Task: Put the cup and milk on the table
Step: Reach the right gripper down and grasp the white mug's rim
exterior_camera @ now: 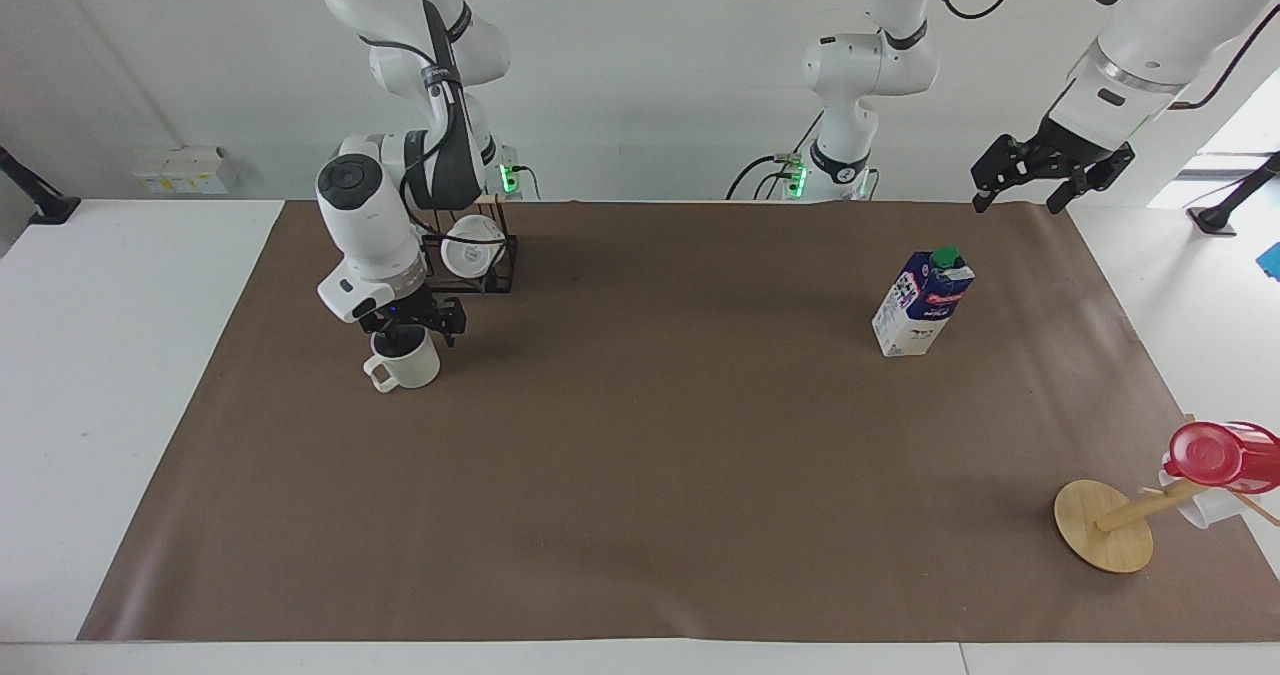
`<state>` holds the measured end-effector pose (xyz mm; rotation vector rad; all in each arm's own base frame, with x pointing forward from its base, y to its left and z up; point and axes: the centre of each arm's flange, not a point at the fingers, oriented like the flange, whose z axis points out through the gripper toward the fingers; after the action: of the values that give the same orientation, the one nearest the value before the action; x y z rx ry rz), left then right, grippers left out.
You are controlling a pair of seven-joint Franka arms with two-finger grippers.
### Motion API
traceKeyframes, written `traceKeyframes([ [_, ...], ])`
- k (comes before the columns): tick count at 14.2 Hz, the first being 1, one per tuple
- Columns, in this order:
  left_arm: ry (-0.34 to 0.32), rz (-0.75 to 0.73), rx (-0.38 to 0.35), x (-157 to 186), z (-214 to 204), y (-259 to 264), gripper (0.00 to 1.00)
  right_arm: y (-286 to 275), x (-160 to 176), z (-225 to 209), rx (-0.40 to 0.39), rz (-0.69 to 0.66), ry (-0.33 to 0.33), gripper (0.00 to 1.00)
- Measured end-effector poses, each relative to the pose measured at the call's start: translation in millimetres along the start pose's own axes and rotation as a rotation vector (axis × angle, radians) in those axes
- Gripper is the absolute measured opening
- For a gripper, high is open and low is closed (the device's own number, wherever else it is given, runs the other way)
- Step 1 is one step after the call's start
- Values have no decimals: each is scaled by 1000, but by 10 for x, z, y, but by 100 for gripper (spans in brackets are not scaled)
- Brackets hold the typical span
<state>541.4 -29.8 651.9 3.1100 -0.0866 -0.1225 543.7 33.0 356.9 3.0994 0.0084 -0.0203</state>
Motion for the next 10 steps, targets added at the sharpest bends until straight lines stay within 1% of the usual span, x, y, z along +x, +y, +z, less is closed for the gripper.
traceKeyframes([
  [1,0,0,0,0,0,0,100,0,3,-2,0,0,3,75],
  [3,0,0,0,0,0,0,100,0,6,-4,0,0,5,50],
  [5,0,0,0,0,0,-1,100,0,7,-4,0,0,6,30],
  [7,0,-2,0,0,-1,-13,100,-1,11,-5,1,0,9,8],
  [8,0,-4,0,-1,-1,-22,100,-1,16,-6,1,0,12,4],
  [10,0,-5,0,-1,-1,-27,100,-9,38,-9,0,-1,20,4],
])
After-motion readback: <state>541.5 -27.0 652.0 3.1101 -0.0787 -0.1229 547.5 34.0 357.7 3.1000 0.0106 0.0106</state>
